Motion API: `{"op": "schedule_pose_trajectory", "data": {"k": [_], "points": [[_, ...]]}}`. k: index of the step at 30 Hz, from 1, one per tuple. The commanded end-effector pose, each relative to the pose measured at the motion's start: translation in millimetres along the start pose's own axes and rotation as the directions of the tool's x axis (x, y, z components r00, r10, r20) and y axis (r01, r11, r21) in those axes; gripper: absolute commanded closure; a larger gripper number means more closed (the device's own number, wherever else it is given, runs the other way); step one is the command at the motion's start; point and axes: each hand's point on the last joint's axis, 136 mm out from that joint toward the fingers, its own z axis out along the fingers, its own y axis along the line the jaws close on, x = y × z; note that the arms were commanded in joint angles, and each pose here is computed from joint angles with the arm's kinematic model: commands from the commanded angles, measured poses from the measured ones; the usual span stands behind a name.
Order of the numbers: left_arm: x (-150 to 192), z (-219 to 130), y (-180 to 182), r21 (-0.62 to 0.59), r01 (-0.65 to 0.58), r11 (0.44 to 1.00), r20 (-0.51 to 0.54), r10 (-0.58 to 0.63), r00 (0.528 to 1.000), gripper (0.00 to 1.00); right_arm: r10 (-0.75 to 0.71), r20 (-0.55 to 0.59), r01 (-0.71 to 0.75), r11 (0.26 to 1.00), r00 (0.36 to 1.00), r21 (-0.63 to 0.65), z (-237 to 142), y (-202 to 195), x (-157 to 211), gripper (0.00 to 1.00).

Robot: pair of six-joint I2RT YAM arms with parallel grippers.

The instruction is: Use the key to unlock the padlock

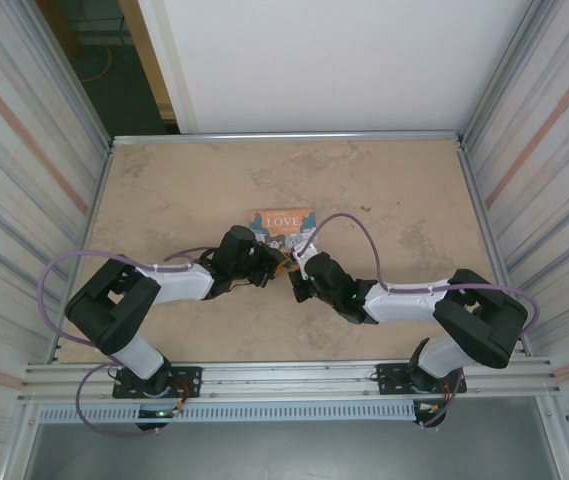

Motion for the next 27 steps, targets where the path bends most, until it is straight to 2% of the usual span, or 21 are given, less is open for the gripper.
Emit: {"op": "schedule_pose_trajectory", "data": {"k": [1,9,17,21,27], "points": [[18.5,-5.4,-10.1,0.038,-0.068,0.997,-0.071,0.07,0.995,0.79,0.011,-0.043,-0.007,0.995,0.999,0.104,1.5,-30.0,18.6,1.0],[7.6,-20.5,-13.3,0.03,-0.098,0.995,-0.029,0.099,0.995,0.62,0.068,-0.028,-0.066,0.994,0.997,0.086,-5.6,-33.1,17.0,1.0],[-9.5,-49.0,-23.9,0.007,-0.188,0.982,0.064,0.187,0.98,0.52,0.25,-0.025,-0.249,0.967,0.968,0.048,-19.5,-46.0,17.7,1.0],[-18.0,-69.5,-35.8,-0.021,-0.271,0.962,0.126,0.271,0.954,0.49,0.338,-0.027,-0.337,0.941,0.941,0.015,-28.5,-52.1,17.5,1.0],[-27.7,-100.9,-56.4,-0.069,-0.399,0.914,0.219,0.404,0.888,0.45,0.51,-0.092,-0.515,0.856,0.855,-0.035,-36.4,-61.8,21.2,1.0]]}}
